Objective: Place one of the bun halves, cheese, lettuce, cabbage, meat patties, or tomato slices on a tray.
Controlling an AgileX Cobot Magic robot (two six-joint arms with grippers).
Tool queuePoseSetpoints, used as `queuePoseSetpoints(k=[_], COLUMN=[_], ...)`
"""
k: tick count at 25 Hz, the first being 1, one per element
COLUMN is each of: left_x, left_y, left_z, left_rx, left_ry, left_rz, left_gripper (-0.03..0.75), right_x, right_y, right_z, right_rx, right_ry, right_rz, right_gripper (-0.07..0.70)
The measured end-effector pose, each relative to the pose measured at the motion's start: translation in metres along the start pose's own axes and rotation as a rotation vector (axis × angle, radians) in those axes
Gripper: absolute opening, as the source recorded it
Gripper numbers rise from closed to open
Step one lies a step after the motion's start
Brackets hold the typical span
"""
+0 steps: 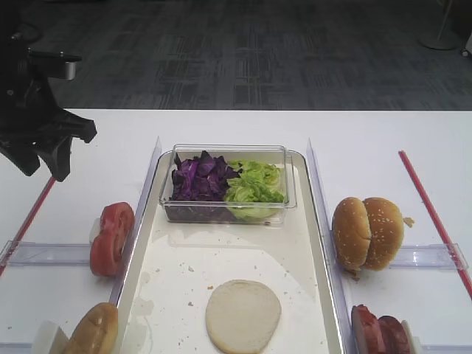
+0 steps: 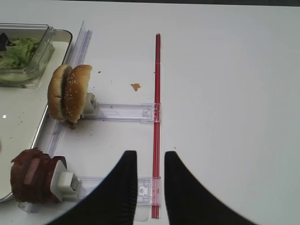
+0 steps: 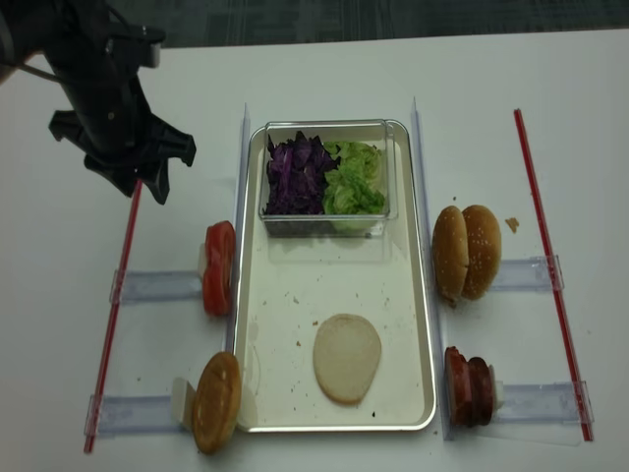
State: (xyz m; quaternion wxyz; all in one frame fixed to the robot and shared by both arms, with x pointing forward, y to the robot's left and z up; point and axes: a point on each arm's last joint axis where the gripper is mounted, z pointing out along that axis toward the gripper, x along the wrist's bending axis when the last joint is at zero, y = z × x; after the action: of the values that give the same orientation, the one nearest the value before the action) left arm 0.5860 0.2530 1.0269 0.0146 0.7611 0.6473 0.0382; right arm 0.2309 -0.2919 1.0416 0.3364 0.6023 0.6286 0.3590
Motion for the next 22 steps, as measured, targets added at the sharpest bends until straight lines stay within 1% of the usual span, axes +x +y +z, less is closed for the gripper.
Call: queuePoseSetpoints(k=[11,14,17,22], left_x=[0.000,0.000,0.004,0.017], left_y=[0.000,-0.001,-0.005,-0.016], left_z=[0.000,-0.003,-0.016,-0.041], left_rx=[0.000,-0.010,-0.044,-0.111], left_ry=[0.000,0.000,0.003,0.009], left_rz=[0.000,0.000,-0.010,-0.051], left_gripper=[0.314,0.314,0.314,0.314], right_x=[0.000,0.000,0.000,0.000], right_y=[0.000,0.000,0.000,0.000], right_z=[0.000,0.000,0.000,0.000], right_rx=[0.000,0.000,0.000,0.000], right_ry=[0.000,0.000,0.000,0.000], right_rz=[-0.016,-0.017,-0.019,-0.019], right_gripper=[0.193,0.193,0.193,0.193])
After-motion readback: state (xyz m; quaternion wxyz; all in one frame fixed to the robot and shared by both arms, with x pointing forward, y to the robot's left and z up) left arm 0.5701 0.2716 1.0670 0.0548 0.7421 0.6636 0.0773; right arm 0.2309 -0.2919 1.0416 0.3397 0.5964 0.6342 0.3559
